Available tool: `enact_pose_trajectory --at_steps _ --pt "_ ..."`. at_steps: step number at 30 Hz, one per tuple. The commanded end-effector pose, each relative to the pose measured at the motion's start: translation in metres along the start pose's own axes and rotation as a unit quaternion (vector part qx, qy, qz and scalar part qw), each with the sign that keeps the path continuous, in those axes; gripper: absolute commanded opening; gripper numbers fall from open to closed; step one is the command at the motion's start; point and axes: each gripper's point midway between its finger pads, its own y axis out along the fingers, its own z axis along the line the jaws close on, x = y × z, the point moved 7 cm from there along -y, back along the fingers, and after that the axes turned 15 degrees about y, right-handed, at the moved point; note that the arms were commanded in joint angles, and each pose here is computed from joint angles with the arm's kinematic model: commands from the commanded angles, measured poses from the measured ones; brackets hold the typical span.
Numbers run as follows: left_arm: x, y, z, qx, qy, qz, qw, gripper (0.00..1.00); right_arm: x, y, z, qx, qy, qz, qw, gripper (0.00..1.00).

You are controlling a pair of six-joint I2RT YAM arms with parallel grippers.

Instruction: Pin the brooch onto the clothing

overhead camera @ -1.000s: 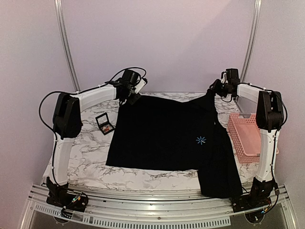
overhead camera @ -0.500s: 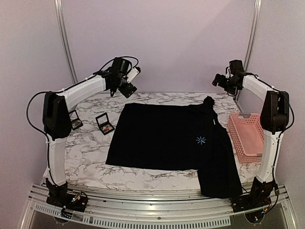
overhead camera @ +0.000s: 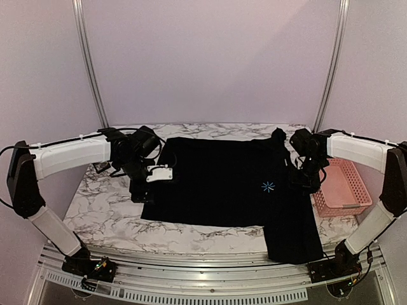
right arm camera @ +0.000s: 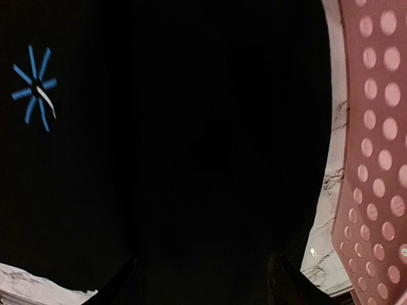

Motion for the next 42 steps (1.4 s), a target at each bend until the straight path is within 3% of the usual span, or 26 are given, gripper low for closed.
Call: enact_pose_trajectory --at_steps 1,4,10,13,14,17,20,23,24,29,33,36,39,42 --pt "-0.017 0.016 -0.023 -0.002 0.028 0.024 0.999 0.99 -0.04 0.006 -0.031 -0.054 0.057 0.04 0.996 0.72" --pt "-0.022 0.032 -0.032 -0.005 0.041 0.028 0.999 1.0 -0.055 0.017 -0.044 -0.074 0.077 0.062 0.992 0.8" --pt "-0.028 0.06 -0.042 -0.004 0.045 0.034 0.998 1.0 -0.077 0.043 -0.05 -0.055 0.085 0.117 0.988 0.82" --pt "-0.03 0.072 -0.037 0.028 0.036 0.046 0.998 0.97 -0.08 0.054 -0.05 -0.05 0.082 0.126 0.987 0.68" --pt "-0.031 0.074 -0.035 0.038 0.034 0.047 0.998 0.95 -0.079 0.056 -0.047 -0.04 0.078 0.127 0.988 0.54" --pt "-0.029 0.08 -0.033 0.052 0.027 0.039 0.998 0.78 -0.073 0.049 -0.042 -0.029 0.072 0.112 0.991 0.27" --pt "-0.029 0.082 -0.034 0.057 0.023 0.034 0.997 0.52 -0.064 0.033 -0.038 -0.027 0.066 0.084 0.994 0.04" --pt "-0.032 0.078 -0.031 0.076 0.014 0.046 0.996 0.04 -0.051 0.004 -0.028 0.002 0.062 0.051 0.997 0.0" --pt "-0.034 0.075 -0.028 0.087 0.008 0.053 0.995 0.0 -0.047 -0.006 -0.024 0.014 0.059 0.042 0.997 0.0" --pt "-0.033 0.017 -0.006 0.131 -0.046 0.049 0.989 0.0 -0.039 -0.076 -0.014 0.075 0.039 0.018 0.996 0.0" --pt "-0.029 -0.055 -0.022 0.04 -0.065 0.003 0.997 0.0 -0.052 -0.147 -0.02 0.147 0.013 0.022 0.989 0.0" --pt "-0.021 -0.102 -0.026 0.01 -0.076 -0.046 0.996 0.0 -0.066 -0.2 -0.02 0.258 -0.001 0.009 0.966 0.0" --pt "-0.009 -0.138 0.002 0.061 -0.099 -0.093 0.989 0.0 -0.05 -0.227 -0.017 0.281 0.001 -0.061 0.958 0.0" --pt "0.007 -0.165 0.065 0.167 -0.144 -0.129 0.967 0.0 0.013 -0.239 0.004 0.305 0.01 -0.138 0.942 0.0"
